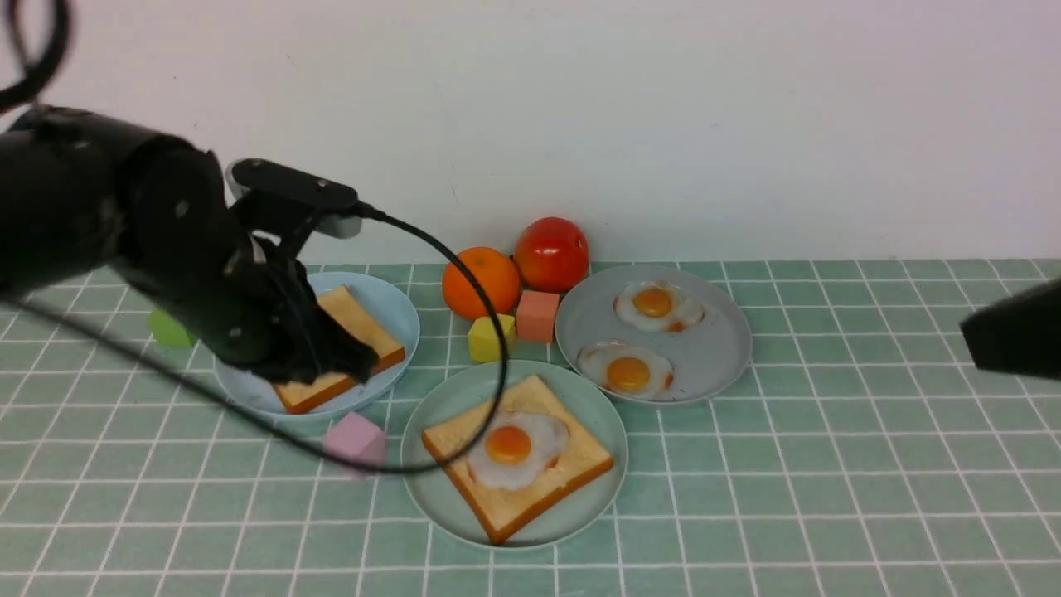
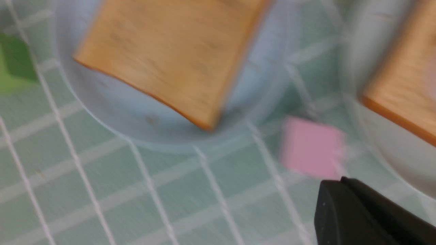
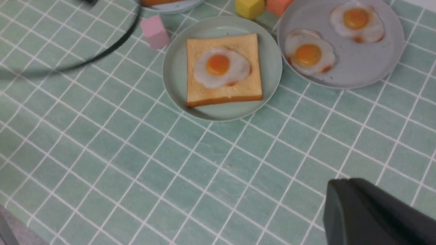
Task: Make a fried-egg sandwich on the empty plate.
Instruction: Use the left arm to grab a slice of bread
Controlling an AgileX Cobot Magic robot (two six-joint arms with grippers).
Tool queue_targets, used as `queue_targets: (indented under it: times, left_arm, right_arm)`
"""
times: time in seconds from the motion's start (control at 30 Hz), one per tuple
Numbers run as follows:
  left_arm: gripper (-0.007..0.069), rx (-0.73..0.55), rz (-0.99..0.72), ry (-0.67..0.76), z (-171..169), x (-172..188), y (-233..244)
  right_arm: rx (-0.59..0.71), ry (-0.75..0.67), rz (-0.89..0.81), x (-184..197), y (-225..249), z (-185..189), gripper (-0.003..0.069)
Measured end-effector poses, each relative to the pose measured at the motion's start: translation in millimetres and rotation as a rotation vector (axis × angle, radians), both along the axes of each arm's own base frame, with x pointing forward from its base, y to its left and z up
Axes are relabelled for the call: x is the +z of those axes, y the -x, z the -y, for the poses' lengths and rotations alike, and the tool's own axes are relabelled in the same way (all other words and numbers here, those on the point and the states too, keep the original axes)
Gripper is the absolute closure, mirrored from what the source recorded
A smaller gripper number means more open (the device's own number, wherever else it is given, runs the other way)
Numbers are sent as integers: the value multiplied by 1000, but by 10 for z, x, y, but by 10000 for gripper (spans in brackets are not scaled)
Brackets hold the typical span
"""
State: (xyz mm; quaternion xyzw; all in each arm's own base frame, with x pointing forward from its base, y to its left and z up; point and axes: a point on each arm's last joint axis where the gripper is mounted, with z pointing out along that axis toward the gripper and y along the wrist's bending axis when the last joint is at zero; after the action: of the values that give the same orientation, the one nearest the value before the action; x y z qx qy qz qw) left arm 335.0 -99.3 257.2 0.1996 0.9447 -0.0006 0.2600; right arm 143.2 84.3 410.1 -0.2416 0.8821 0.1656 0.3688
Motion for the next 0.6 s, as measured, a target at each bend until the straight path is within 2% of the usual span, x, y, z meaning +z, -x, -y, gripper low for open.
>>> queue_targets:
  times: [0.1, 0.23, 0.3, 0.47, 0.6]
  left_arm:
    - [622, -13, 3, -50, -53, -128, -232]
    - [538, -46, -15, -124, -58, -323, -434]
    - [428, -69, -28, -171, -51, -477, -557]
    - [278, -90, -49, -199, -28, -730, -673]
    - [244, -110, -42, -213, -16, -877, -731]
  right_arm:
    - [3, 3, -7, -30, 26, 6, 654]
    - [3, 3, -8, -38, 31, 8, 651]
    - [3, 3, -8, -38, 31, 8, 650]
    - [3, 3, -8, -37, 31, 8, 648]
    - [3, 4, -9, -38, 32, 8, 646]
